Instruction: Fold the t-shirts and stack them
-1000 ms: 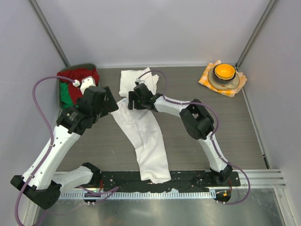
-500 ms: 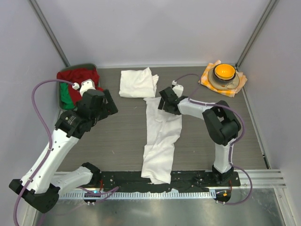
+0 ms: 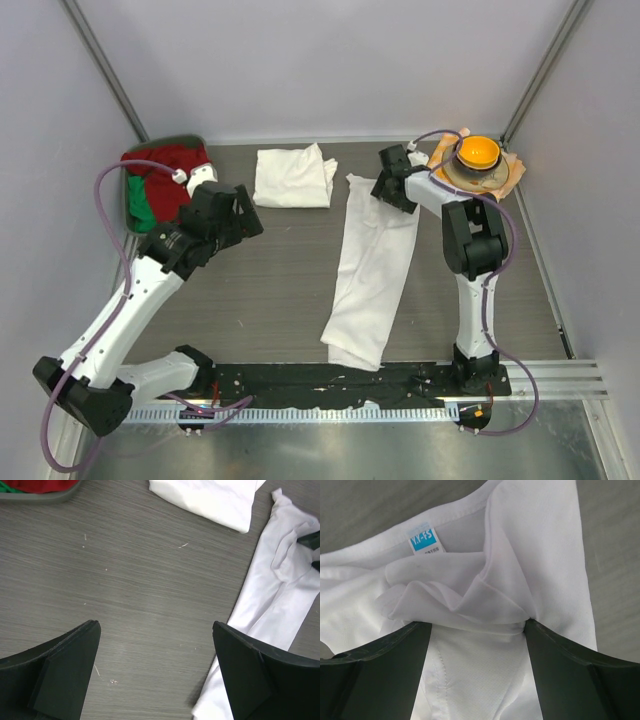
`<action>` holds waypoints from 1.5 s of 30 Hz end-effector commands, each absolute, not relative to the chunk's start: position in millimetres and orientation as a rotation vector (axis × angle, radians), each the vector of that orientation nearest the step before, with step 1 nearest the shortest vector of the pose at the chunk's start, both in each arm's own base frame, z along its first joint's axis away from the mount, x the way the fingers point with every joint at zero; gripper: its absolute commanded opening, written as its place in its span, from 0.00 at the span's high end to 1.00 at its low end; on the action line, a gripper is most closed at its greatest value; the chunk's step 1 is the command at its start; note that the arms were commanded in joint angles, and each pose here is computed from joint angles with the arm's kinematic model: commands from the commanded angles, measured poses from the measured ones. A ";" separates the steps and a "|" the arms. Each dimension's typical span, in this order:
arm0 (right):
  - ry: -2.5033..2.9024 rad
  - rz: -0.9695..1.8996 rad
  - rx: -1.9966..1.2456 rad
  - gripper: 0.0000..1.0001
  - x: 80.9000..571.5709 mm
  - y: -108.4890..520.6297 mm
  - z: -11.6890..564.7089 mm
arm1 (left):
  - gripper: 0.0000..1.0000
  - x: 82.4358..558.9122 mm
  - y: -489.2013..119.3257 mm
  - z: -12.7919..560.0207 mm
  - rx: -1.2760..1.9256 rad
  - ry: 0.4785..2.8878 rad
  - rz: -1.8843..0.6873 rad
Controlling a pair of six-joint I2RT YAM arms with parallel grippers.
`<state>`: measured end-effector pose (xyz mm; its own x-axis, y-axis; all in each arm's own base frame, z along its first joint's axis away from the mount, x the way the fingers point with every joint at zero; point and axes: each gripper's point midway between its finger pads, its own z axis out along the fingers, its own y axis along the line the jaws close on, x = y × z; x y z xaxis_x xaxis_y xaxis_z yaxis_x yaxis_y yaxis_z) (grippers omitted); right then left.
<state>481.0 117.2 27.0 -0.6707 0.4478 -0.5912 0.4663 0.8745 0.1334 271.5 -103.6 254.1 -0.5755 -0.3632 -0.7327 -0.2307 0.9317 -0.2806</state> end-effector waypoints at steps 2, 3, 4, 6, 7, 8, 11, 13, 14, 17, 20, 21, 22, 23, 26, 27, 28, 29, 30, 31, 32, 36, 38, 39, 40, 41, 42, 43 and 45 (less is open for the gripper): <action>2.581 -0.045 0.541 0.18 505.3 124.9 -7.1 | 0.01 291.6 -121.7 247.6 -0.400 2.209 -0.245; 2.580 -0.031 0.513 0.18 512.9 128.4 -3.2 | 0.01 292.9 -122.4 243.9 -0.400 2.214 -0.241; 2.577 -0.020 0.472 0.18 520.1 131.1 3.5 | 0.01 294.7 -123.5 235.1 -0.400 2.230 -0.230; 2.535 0.044 0.432 0.18 538.7 141.9 28.0 | 0.01 296.1 -123.9 226.0 -0.399 2.245 -0.215; 2.518 0.054 0.396 0.18 543.2 143.1 38.7 | 0.01 296.5 -124.9 216.9 -0.401 2.258 -0.211; 2.471 0.075 0.370 0.18 547.9 147.9 63.7 | 0.00 296.7 -126.6 209.0 -0.398 2.279 -0.206; 2.326 0.035 0.323 0.16 544.2 145.1 128.9 | 0.00 293.8 -131.4 188.3 -0.403 2.324 -0.217; 2.277 0.009 0.301 0.13 525.4 143.1 149.9 | 0.00 287.7 -136.5 174.8 -0.405 2.355 -0.254; 2.234 0.002 0.275 0.12 518.8 148.6 165.9 | 0.00 287.8 -142.5 174.8 -0.412 2.347 -0.299; 2.193 0.008 0.250 0.03 473.3 147.4 209.3 | 0.00 280.6 -155.3 162.2 -0.407 2.369 -0.371; 2.296 -0.013 0.181 0.01 415.4 153.8 202.3 | 0.00 267.8 -171.1 141.8 -0.379 2.439 -0.437; 2.329 -0.016 0.148 0.01 396.1 164.7 195.5 | 0.00 266.6 -179.8 137.1 -0.374 2.451 -0.472; 2.372 -0.034 0.142 0.01 372.2 159.4 182.4 | 0.00 262.4 -185.2 128.7 -0.363 2.468 -0.488; 2.414 -0.037 0.142 0.01 354.5 158.6 170.9 | 0.00 254.6 -199.7 125.0 -0.318 2.488 -0.537; 2.506 0.091 0.240 0.02 296.2 159.5 134.8 | 0.01 247.0 -228.7 119.1 -0.260 2.506 -0.624; 2.514 0.130 0.311 0.04 283.9 157.9 127.9 | 0.02 246.4 -237.7 121.0 -0.254 2.497 -0.657; 2.572 0.107 0.342 0.05 259.1 146.9 101.1 | 0.02 244.2 -243.7 118.8 -0.245 2.505 -0.675; 2.528 0.174 0.374 0.06 250.2 144.3 111.1 | 0.01 241.0 -252.8 119.8 -0.224 2.504 -0.711; 2.537 0.188 0.390 0.08 239.7 140.6 105.9 | 0.01 238.5 -257.3 117.0 -0.217 2.508 -0.736; 2.556 0.187 0.426 0.09 225.0 133.9 94.1 | 0.02 236.9 -266.2 117.5 -0.215 2.510 -0.784; 2.549 0.207 0.438 0.10 214.4 129.1 98.5 | 0.02 235.1 -270.4 115.4 -0.210 2.516 -0.801; 2.585 0.269 0.461 0.16 183.5 125.2 94.2 | 0.02 230.1 -284.9 105.3 -0.192 2.543 -0.825; 2.607 0.264 0.477 0.19 171.9 124.0 91.6 | 0.02 226.6 -293.7 96.7 -0.171 2.570 -0.830; 2.601 0.275 0.471 0.21 168.6 125.4 93.8 | 0.02 226.6 -295.9 94.4 -0.174 2.575 -0.829; 2.609 0.284 0.464 0.22 164.9 127.4 92.6 | 0.02 226.3 -298.3 92.1 -0.177 2.579 -0.831; 2.614 0.288 0.474 0.23 161.6 128.2 92.4 | 0.02 224.2 -304.5 91.4 -0.167 2.578 -0.852; 2.618 0.289 0.464 0.28 158.1 129.9 92.2 | 0.02 223.2 -307.4 85.6 -0.164 2.594 -0.841; 2.626 0.290 0.460 0.29 154.5 130.3 90.3 | 0.02 223.0 -309.1 82.7 -0.164 2.600 -0.836; 2.639 0.299 0.469 0.31 148.6 132.2 88.0 | 0.02 220.4 -316.2 75.3 -0.156 2.620 -0.844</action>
